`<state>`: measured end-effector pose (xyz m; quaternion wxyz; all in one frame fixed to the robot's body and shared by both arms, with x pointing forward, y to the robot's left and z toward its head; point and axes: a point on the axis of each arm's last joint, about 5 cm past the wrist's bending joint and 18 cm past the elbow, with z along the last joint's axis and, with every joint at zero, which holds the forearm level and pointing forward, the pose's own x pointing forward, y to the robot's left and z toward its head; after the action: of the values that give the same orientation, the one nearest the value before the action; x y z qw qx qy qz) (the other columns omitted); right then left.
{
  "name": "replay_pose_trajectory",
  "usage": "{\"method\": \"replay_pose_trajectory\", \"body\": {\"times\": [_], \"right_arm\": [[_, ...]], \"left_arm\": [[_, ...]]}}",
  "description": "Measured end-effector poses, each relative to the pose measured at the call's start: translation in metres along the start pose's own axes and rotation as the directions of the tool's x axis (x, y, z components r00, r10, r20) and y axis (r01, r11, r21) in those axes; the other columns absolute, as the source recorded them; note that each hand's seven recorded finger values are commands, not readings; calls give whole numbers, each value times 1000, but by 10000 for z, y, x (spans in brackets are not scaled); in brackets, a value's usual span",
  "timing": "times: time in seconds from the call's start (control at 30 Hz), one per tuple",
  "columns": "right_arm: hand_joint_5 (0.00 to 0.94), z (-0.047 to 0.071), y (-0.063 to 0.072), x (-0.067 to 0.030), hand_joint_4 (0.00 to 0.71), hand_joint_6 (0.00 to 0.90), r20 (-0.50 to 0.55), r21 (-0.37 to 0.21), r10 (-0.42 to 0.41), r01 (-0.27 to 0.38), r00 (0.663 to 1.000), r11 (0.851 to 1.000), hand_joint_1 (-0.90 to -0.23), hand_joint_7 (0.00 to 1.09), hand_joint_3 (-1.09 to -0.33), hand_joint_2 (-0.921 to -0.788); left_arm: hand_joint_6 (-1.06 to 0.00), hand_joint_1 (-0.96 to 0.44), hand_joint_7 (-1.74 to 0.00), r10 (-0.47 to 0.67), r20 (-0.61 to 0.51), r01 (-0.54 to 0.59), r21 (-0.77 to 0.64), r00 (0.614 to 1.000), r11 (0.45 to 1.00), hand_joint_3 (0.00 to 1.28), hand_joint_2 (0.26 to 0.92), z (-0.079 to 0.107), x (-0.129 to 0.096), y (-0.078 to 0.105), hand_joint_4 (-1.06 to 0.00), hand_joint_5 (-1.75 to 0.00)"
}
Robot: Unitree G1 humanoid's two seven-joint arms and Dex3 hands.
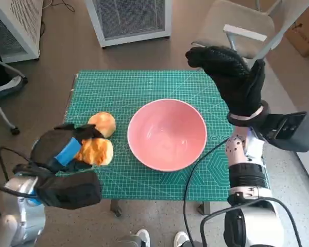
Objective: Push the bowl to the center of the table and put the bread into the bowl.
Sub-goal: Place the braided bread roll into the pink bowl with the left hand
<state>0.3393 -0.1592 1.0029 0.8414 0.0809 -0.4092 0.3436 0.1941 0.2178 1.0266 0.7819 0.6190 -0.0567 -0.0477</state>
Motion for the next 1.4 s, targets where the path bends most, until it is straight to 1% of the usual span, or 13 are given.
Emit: {"method": "replay_pose_trajectory", "body": {"times": [0.13, 0.3, 0.43, 0.53, 0.63, 0.83, 0.93, 1.1, 1.27, 1.4], "right_arm": [[1, -2, 1, -1, 205, -1, -1, 1, 0, 0, 1000, 1000, -655, 581, -711, -921], [1, -5, 1, -3, 205, -1, -2, 2, 0, 0, 1000, 1000, -656, 581, -711, -921], [2, -7, 3, -4, 206, -1, -3, 3, 1, -1, 1000, 1000, -656, 582, -711, -921], [2, -8, 4, -3, 206, -1, -3, 3, 1, -1, 1000, 1000, -656, 582, -711, -921], [2, -7, 4, -1, 207, 0, -3, 3, 2, -2, 1000, 1000, -656, 583, -711, -921], [1, 9, 1, 4, 206, -1, 4, -5, 5, -5, 1000, 1000, -656, 584, -713, -921], [1, 21, -2, 7, 206, -1, 10, -11, 6, -6, 1000, 1000, -658, 584, -715, -921], [2, 30, 2, 6, 207, -1, 14, -17, 8, -8, 1000, 1000, -656, 583, -716, -921], [2, 35, 0, -30, 207, -1, 13, -22, -4, 4, 1000, 1000, -646, 584, -718, -921], [1, 31, 10, -46, 207, -1, 11, -22, -5, 5, 1000, 1000, -636, 585, -721, -921]], "left_arm": [[-679, 3, -1161, 82, 54, -83, 17, 995, 996, 26, 911, 85, 34, 154, -766, -1035], [-723, 3, -1144, 160, 132, -165, 32, 978, 986, 18, 906, 213, 98, 313, -766, -1003], [-745, 3, -1138, 214, 214, -228, 42, 953, 973, 15, 906, 342, 169, 432, -752, -998], [-745, 3, -1142, 245, 273, -266, 41, 930, 963, 13, 912, 428, 220, 483, -731, -1014], [-718, 2, -1148, 248, 315, -272, 34, 916, 962, 23, 918, 479, 295, 471, -705, -1066], [-677, 2, -1181, 210, 378, -238, 28, 902, 971, 43, 920, 545, 494, 395, -690, -1095], [-641, 1, -1221, 188, 409, -219, 31, 893, 975, 70, 920, 592, 595, 360, -665, -1121], [-617, 1, -1250, 171, 455, -208, 31, 874, 978, 90, 920, 670, 704, 331, -642, -1143], [-615, 0, -1247, 136, 503, -180, 39, 853, 983, 98, 920, 774, 838, 270, -627, -1165], [-644, 0, -1197, 100, 544, -147, 43, 833, 988, 70, 920, 868, 927, 191, -660, -1149]]}}
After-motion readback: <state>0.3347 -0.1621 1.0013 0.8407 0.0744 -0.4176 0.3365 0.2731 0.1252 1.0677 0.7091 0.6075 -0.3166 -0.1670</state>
